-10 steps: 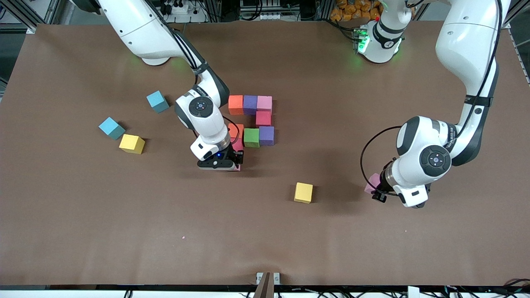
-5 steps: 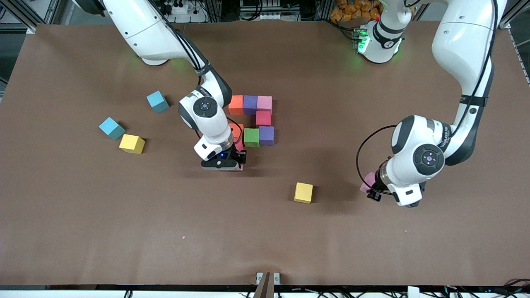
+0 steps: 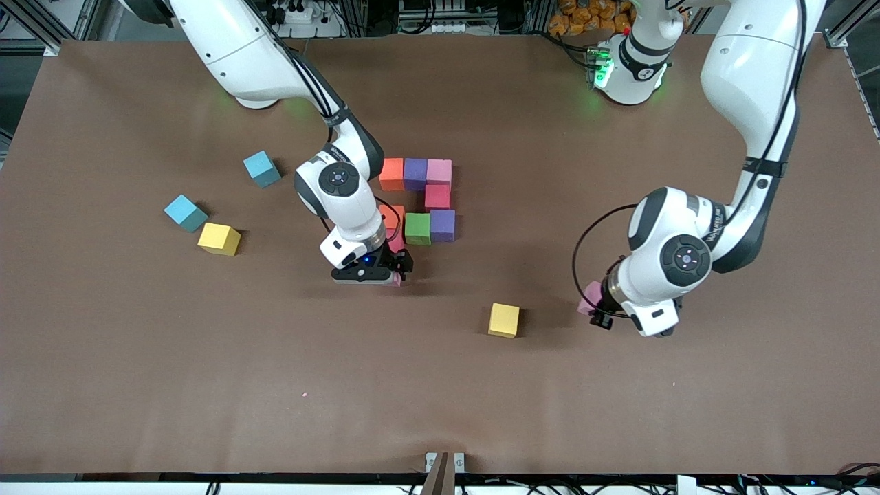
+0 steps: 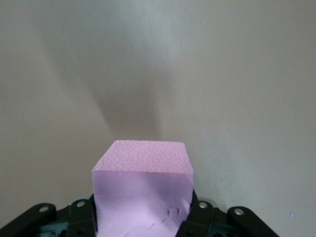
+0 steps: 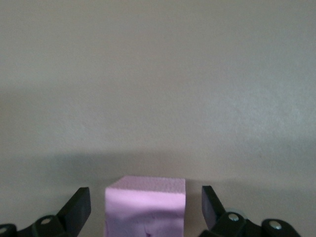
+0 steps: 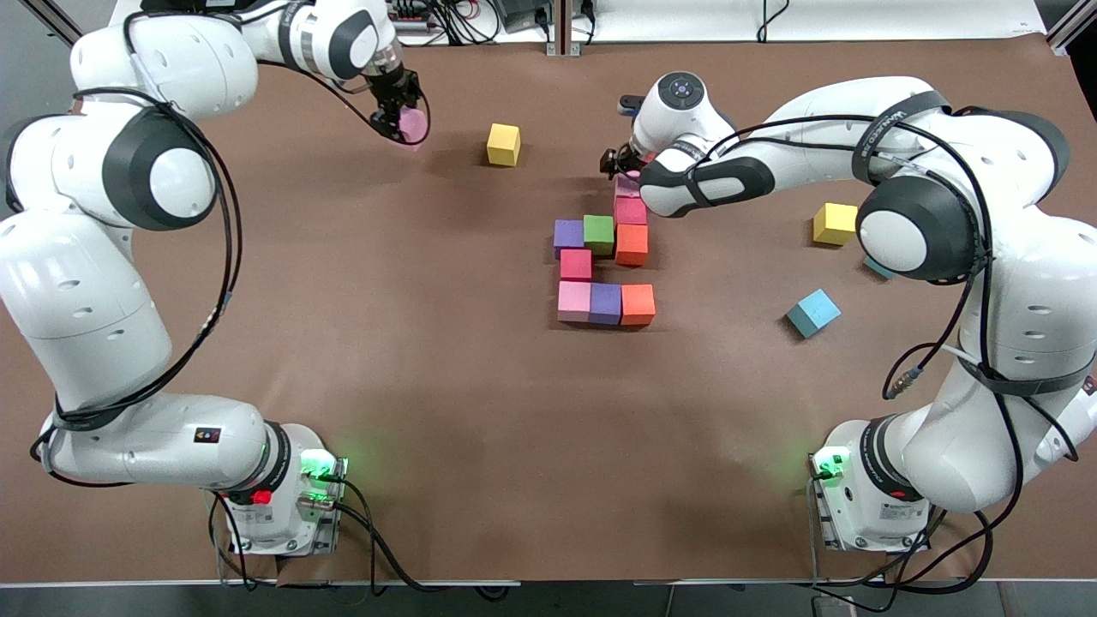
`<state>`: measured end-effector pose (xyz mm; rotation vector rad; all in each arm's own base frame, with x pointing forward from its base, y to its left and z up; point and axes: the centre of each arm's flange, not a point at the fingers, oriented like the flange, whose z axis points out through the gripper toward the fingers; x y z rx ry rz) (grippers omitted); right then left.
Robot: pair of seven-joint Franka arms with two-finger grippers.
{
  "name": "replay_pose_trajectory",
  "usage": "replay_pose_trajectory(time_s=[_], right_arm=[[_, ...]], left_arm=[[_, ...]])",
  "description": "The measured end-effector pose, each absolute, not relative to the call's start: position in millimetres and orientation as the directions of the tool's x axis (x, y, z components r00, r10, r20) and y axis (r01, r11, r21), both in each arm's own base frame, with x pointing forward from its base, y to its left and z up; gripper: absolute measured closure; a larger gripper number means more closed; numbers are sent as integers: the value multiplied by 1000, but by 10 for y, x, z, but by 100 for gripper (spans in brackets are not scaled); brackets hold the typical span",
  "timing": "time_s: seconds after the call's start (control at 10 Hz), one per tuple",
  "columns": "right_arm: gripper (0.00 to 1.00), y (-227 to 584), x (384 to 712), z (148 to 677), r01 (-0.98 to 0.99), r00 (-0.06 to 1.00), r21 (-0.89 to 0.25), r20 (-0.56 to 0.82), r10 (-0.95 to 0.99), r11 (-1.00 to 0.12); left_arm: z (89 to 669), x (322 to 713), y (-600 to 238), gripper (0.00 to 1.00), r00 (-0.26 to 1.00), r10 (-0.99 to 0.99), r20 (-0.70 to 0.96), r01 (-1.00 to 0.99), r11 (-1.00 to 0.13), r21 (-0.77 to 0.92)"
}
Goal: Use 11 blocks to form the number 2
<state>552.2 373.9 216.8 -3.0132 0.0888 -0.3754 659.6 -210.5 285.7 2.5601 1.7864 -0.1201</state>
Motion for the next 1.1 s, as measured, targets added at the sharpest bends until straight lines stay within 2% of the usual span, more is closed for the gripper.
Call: replay_pose_trajectory(time_s=[0.2,0.6,0.8,1.1], right_arm=[[0,3705,5640,2455,-59,962,-108,261,-86,-992],[0,3376,5766,3463,-120,944,-99,298,-144,-988],[0,2989,5779,4014,-184,940,-57,283,-192,-981],[0,2299,5669,4732,-95,968,54,238,-80,-994]], left_arm=[[2908,6518,-2426,41,242,966,-96,969,-246,-33],[2907,6306,-3404,41,13,995,-97,999,-16,-37],[2783,6150,-3966,41,-39,995,-88,999,36,-31],[2536,5939,-4784,41,-60,993,-102,998,62,24]])
